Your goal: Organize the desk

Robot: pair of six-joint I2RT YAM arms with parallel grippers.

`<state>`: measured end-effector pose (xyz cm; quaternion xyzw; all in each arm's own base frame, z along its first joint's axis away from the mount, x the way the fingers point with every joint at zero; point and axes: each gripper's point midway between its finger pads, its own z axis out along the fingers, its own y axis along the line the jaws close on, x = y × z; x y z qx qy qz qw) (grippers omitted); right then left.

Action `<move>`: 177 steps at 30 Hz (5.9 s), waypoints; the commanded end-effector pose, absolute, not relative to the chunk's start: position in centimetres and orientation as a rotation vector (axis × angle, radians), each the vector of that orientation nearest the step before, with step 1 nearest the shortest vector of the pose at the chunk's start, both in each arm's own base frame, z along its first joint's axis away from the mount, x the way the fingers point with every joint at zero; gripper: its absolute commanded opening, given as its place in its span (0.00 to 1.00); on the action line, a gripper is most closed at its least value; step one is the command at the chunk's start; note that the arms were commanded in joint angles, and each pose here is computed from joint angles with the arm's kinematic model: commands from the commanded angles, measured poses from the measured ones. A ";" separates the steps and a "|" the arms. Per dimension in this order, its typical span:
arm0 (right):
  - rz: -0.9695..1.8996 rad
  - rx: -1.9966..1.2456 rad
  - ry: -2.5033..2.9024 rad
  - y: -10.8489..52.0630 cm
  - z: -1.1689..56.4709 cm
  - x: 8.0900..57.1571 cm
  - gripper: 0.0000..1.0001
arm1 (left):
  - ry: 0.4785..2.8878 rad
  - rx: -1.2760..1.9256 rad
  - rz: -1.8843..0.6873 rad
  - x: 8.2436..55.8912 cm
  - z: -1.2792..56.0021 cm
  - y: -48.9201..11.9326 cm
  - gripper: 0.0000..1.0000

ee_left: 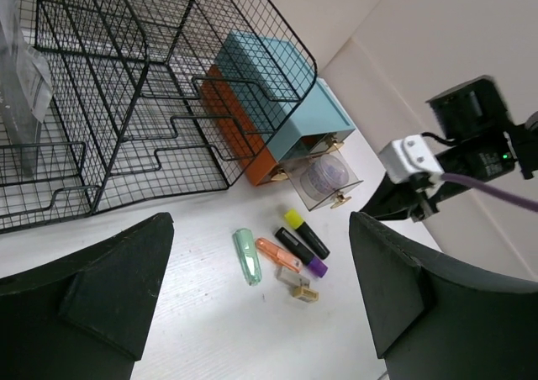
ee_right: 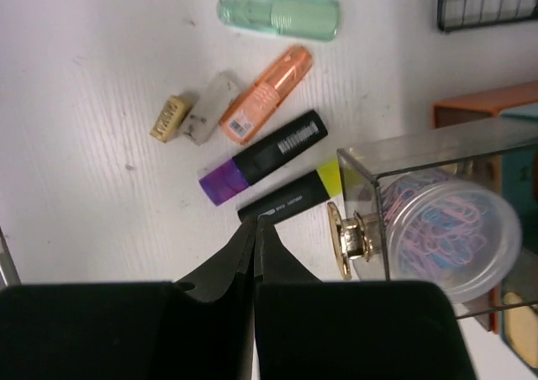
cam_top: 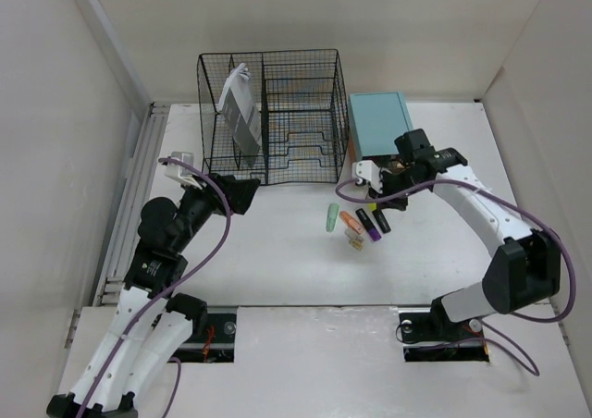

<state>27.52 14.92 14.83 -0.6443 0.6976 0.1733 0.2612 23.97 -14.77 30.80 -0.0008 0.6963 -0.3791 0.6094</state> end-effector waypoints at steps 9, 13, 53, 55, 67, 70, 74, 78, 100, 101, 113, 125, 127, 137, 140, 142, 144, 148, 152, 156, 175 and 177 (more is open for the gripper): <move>-0.016 -1.404 2.045 11.5 13.1 36.9 0.00 | 1.525 -0.015 -1.064 23.3 32.2 -16.6 0.83; -0.101 -1.274 2.035 11.2 13.7 39.5 0.00 | 1.517 -0.037 -1.107 23.6 32.1 -17.0 0.83; 0.405 -0.299 2.127 8.3 18.7 37.0 0.62 | 1.906 0.384 -0.575 26.8 27.4 -21.8 0.84; 0.497 -0.234 2.152 8.2 17.8 37.4 0.62 | 1.842 0.424 -0.642 25.8 28.3 -22.3 0.85; 0.650 -0.069 2.207 6.7 14.2 41.0 0.65 | 1.831 0.448 -0.640 25.7 27.8 -22.4 0.86; 0.650 -0.016 2.177 6.3 14.4 42.2 0.65 | 1.831 0.448 -0.640 25.7 27.8 -22.4 0.86; 0.644 0.030 2.127 6.1 14.7 42.9 0.65 | 1.831 0.454 -0.649 25.6 27.8 -22.5 0.86; 0.644 0.073 2.074 6.0 15.2 43.1 0.65 | 1.831 0.454 -0.649 25.6 27.8 -22.5 0.86; 0.580 0.138 1.988 5.1 15.5 40.5 0.33 | 1.840 0.463 -0.654 25.5 27.4 -22.6 0.86; 0.580 0.137 1.988 5.1 15.5 40.5 0.33 | 1.840 0.463 -0.654 25.5 27.4 -22.6 0.86; 0.611 -0.006 2.132 6.7 13.0 32.2 0.35 | 1.837 0.471 -0.648 25.5 27.4 -22.5 0.86; 0.685 -0.088 2.163 7.9 14.9 29.5 0.75 | 1.828 0.469 -0.651 25.4 27.7 -22.4 0.86; 0.701 -0.095 2.188 8.1 14.8 28.9 0.75 | 1.828 0.469 -0.651 25.4 27.7 -22.4 0.86; 0.829 -0.298 2.139 12.2 18.7 24.6 0.68 | 1.824 0.477 -0.644 25.4 27.7 -22.4 0.86; 0.782 -0.455 2.064 14.1 20.1 23.8 0.56 | 1.824 0.477 -0.644 25.4 27.7 -22.4 0.86; 0.674 -0.531 1.998 13.7 21.3 24.9 0.37 | 1.833 0.480 -0.642 25.5 27.4 -22.5 0.86; 0.595 -0.487 2.011 12.7 21.6 26.2 0.19 | 1.833 0.486 -0.650 25.4 27.4 -22.6 0.86; 0.506 -0.668 2.063 14.6 22.2 29.0 0.19 | 1.847 0.480 -0.653 25.6 27.2 -22.9 0.81; 0.318 -0.815 2.189 15.5 18.0 31.4 0.28 | 1.847 0.473 -0.643 25.8 27.2 -22.8 0.74; 0.140 -0.914 2.267 16.3 14.0 31.4 0.34 | 1.830 0.454 -0.631 25.8 27.8 -22.3 0.74; -0.237 -0.912 2.477 13.3 6.3 33.0 0.46 | 1.797 0.448 -0.626 25.5 28.7 -21.8 0.81; -0.245 -0.902 2.507 13.0 5.6 33.1 0.47 | 1.788 0.446 -0.628 25.4 29.0 -21.7 0.81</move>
